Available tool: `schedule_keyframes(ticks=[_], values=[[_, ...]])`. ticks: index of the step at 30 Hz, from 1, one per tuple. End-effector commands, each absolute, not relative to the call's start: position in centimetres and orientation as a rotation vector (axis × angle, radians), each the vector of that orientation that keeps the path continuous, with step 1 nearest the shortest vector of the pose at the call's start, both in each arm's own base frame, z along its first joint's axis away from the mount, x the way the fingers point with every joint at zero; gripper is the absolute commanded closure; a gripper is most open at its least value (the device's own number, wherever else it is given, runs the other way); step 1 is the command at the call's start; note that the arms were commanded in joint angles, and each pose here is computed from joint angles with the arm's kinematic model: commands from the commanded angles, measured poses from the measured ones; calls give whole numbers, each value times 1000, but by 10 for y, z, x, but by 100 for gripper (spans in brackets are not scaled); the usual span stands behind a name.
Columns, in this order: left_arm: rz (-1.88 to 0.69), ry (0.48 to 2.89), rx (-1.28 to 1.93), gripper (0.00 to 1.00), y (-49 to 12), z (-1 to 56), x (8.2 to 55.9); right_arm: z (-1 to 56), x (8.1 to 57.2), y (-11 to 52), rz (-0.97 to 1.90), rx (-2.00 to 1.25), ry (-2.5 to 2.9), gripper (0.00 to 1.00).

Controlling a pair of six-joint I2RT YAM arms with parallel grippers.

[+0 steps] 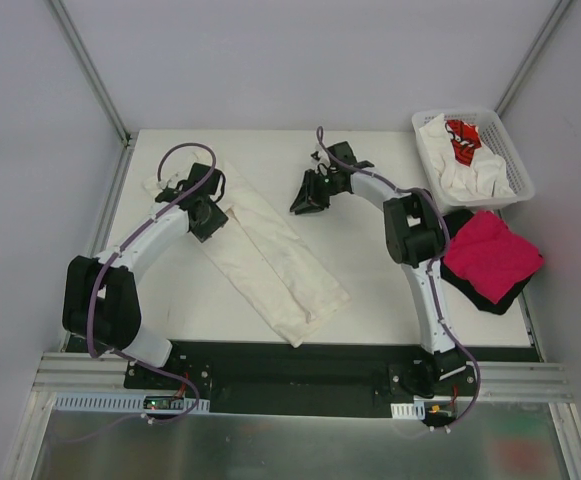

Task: Fold and stack the t-shirts
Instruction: Rotate the tshirt 90 degrees

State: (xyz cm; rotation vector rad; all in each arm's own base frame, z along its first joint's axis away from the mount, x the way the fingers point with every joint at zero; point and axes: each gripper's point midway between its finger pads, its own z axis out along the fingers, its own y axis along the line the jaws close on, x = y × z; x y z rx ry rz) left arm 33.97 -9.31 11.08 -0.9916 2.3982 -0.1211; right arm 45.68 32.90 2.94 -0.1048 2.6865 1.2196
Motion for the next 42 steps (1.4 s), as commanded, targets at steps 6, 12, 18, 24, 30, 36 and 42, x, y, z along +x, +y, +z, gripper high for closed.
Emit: schedule_keyframes(ticks=[6, 12, 18, 24, 30, 36, 42], values=[[-82, 2376, -1027, 61, -90, 105, 340, 42, 439, 374, 1273, -265, 2664, 69], [-61, 2362, -1011, 61, -87, 106, 339, 37, 447, 381, 1304, -250, 2657, 69], [-64, 2350, -999, 61, -86, 111, 339, 36, 443, 379, 1301, -251, 2652, 88], [-57, 2318, -985, 61, -79, 120, 334, 26, 437, 372, 1289, -225, 2668, 84], [-46, 2300, -955, 61, -75, 128, 335, 21, 434, 372, 1299, -214, 2676, 83], [-52, 2309, -952, 61, -78, 127, 339, 23, 435, 367, 1280, -188, 2687, 99], [-61, 2295, -941, 61, -78, 134, 340, 27, 443, 341, 1321, -61, 2655, 99]])
